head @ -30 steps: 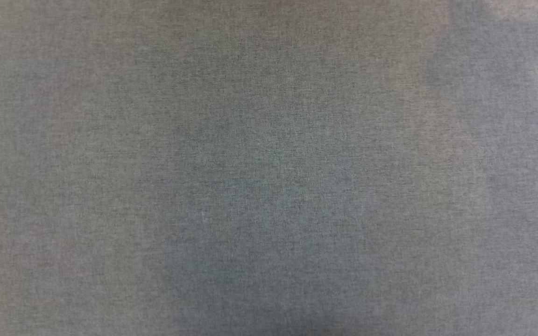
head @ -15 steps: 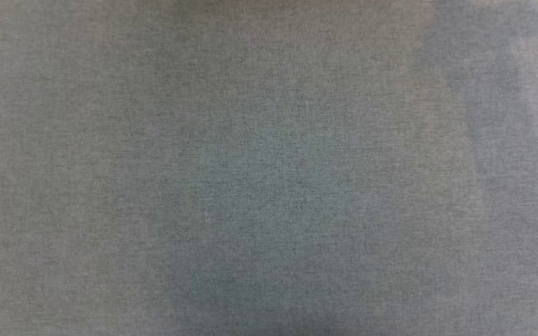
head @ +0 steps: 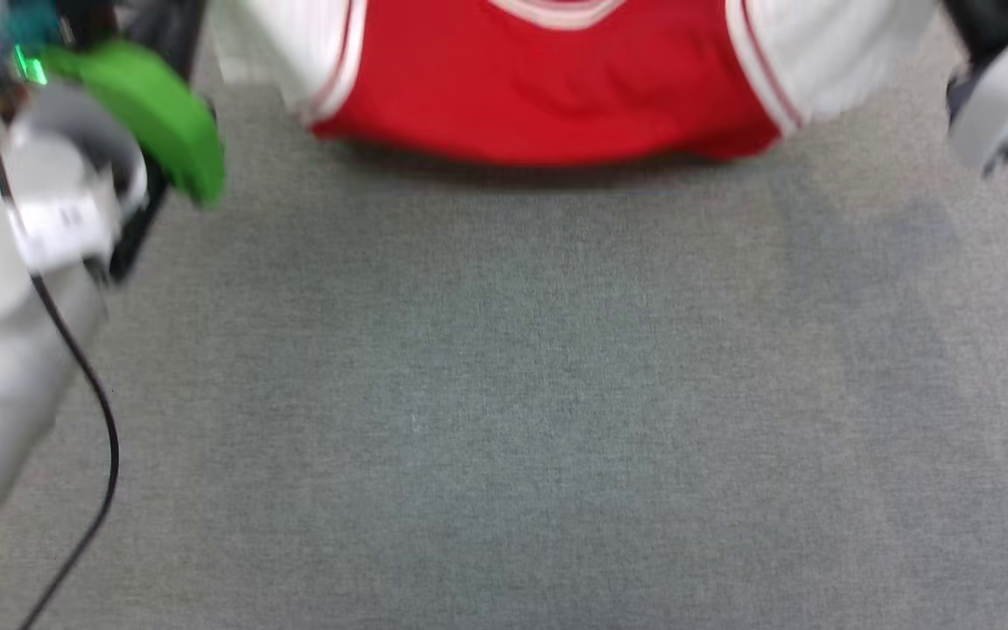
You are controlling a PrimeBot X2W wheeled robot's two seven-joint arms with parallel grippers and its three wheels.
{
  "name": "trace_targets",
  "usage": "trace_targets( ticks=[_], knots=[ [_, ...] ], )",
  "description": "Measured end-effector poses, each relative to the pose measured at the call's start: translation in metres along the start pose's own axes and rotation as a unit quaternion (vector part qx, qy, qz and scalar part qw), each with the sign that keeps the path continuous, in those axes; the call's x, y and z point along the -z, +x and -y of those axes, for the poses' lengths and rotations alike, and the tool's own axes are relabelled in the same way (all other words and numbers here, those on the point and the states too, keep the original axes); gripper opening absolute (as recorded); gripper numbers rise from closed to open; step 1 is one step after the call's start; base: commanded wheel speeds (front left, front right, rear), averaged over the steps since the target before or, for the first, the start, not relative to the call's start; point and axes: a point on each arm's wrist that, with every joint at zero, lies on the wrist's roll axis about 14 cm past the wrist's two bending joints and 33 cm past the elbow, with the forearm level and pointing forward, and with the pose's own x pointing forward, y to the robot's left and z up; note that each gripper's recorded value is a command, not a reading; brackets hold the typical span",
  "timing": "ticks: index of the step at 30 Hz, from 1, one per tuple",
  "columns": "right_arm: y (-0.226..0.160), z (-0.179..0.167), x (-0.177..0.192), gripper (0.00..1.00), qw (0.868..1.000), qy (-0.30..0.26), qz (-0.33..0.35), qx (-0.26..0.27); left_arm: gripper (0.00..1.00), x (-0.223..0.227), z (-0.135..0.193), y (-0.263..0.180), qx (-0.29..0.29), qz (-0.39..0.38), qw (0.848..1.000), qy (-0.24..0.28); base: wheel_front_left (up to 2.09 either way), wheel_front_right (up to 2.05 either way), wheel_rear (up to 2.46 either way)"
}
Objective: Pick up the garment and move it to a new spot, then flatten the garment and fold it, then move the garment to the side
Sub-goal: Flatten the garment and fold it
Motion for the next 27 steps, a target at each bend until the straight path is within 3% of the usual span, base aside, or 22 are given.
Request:
trace_targets(
  ticks=[14, 22, 27],
  knots=[
    [-0.124, -0.062, 0.106, 0.0, 0.989, 0.067, -0.124, -0.034, 0.0, 0.092, 0.051, -0.156, -0.054, -0.106, 0.986, -0.113, 0.0, 0.0, 0.0],
    [-0.192, -0.068, 0.153, 0.0, 0.977, 0.103, -0.187, -0.004, 0.0, 0.139, 0.072, -0.227, -0.092, -0.179, 0.967, -0.154, 0.0, 0.0, 0.0],
    [-0.224, -0.075, 0.174, 0.0, 0.968, 0.134, -0.211, 0.016, 0.0, 0.148, 0.074, -0.248, -0.113, -0.192, 0.96, -0.168, 0.0, 0.0, 0.0]
  ],
)
